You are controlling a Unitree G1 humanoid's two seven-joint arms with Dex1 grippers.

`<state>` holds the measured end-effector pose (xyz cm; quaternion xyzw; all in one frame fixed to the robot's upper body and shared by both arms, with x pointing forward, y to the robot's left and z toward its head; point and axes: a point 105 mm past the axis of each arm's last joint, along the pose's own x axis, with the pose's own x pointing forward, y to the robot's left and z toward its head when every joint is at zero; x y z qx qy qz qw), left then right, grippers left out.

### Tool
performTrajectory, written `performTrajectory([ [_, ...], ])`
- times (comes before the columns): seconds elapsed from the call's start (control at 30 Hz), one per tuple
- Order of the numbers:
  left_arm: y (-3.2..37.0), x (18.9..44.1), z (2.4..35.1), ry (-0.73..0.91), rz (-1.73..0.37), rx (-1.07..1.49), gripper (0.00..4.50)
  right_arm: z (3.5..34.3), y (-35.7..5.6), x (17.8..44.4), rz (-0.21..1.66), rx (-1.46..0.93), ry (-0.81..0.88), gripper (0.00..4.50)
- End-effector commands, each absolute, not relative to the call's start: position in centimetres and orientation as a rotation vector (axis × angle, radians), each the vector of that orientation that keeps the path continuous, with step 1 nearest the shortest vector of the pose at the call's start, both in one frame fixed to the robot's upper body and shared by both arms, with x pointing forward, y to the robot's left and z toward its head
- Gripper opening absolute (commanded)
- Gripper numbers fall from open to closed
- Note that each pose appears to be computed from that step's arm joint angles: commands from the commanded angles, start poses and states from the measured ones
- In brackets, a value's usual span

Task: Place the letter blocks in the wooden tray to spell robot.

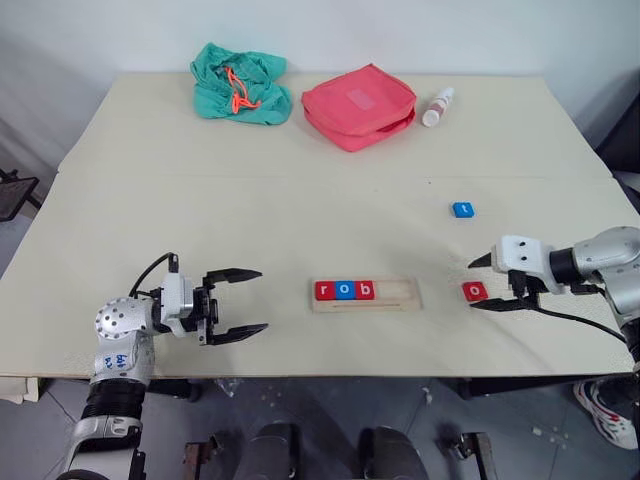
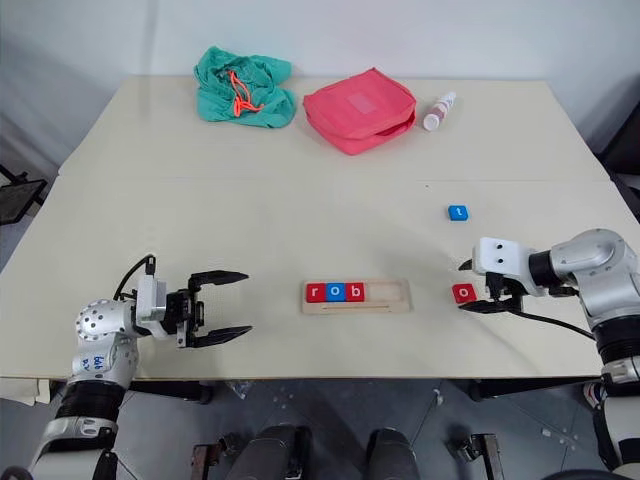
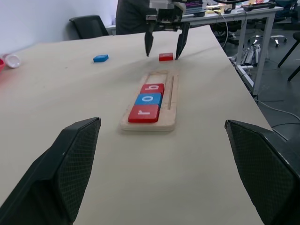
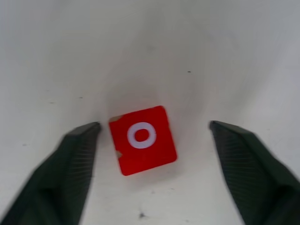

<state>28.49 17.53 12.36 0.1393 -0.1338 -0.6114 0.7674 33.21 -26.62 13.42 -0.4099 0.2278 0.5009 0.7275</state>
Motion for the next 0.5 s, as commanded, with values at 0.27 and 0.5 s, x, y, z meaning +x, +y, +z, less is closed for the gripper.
performTrajectory([
  [0.27,17.4,28.5,13.6,-0.338,-1.334,0.327,4.5,14.8,-25.9,33.0,1.056,-0.854,0.45,1.47],
  [0.5,17.2,28.7,13.7,-0.339,-1.367,0.321,4.5,18.5,-21.5,32.6,1.071,-0.767,0.401,1.47],
])
